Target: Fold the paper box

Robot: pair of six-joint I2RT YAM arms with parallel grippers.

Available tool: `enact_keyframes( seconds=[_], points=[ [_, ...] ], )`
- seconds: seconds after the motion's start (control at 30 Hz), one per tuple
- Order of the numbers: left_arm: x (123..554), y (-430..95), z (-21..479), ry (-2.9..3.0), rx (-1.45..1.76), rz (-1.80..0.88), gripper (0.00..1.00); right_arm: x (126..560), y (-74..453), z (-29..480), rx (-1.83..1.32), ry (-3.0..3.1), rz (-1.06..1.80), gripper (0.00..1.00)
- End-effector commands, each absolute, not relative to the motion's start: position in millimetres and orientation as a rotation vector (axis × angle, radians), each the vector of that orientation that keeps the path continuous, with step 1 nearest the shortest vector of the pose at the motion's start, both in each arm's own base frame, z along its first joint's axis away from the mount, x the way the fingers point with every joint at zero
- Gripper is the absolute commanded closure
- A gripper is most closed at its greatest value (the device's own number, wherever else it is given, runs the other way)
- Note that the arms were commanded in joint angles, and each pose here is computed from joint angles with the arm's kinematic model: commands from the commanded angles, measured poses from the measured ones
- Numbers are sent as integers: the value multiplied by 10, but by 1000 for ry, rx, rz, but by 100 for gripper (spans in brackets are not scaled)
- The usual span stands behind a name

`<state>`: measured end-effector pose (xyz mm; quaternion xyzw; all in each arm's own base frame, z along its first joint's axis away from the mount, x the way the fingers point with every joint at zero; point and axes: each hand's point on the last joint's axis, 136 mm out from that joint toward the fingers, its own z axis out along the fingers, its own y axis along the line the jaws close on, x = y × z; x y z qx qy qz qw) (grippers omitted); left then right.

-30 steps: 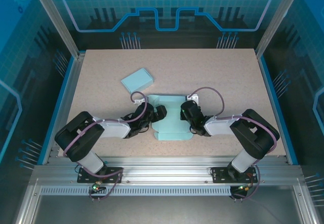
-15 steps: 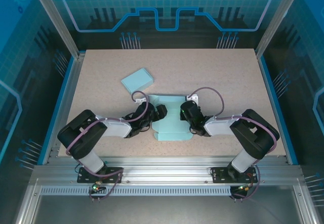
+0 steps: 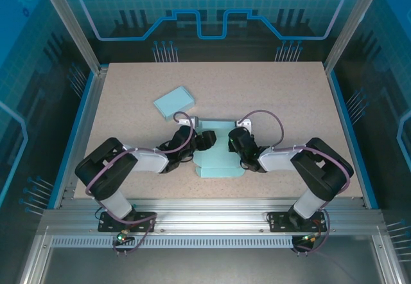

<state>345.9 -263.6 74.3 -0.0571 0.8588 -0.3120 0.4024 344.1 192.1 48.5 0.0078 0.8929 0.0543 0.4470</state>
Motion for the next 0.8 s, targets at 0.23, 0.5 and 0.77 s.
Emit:
enact_keyframes(
  seconds=[0.23, 0.5, 0.77],
  points=[
    [3507, -2783, 858, 2116, -93, -862, 28, 3397, 1989, 420, -9, 2239, 136, 100],
    [3187, -2622, 1086, 2105, -50, -907, 19, 3391, 1947, 444, 12, 2236, 120, 100],
    [2844, -2326, 1589, 2017, -43, -941, 9, 3365, 1910, 459, 12, 2234, 109, 100]
  ],
)
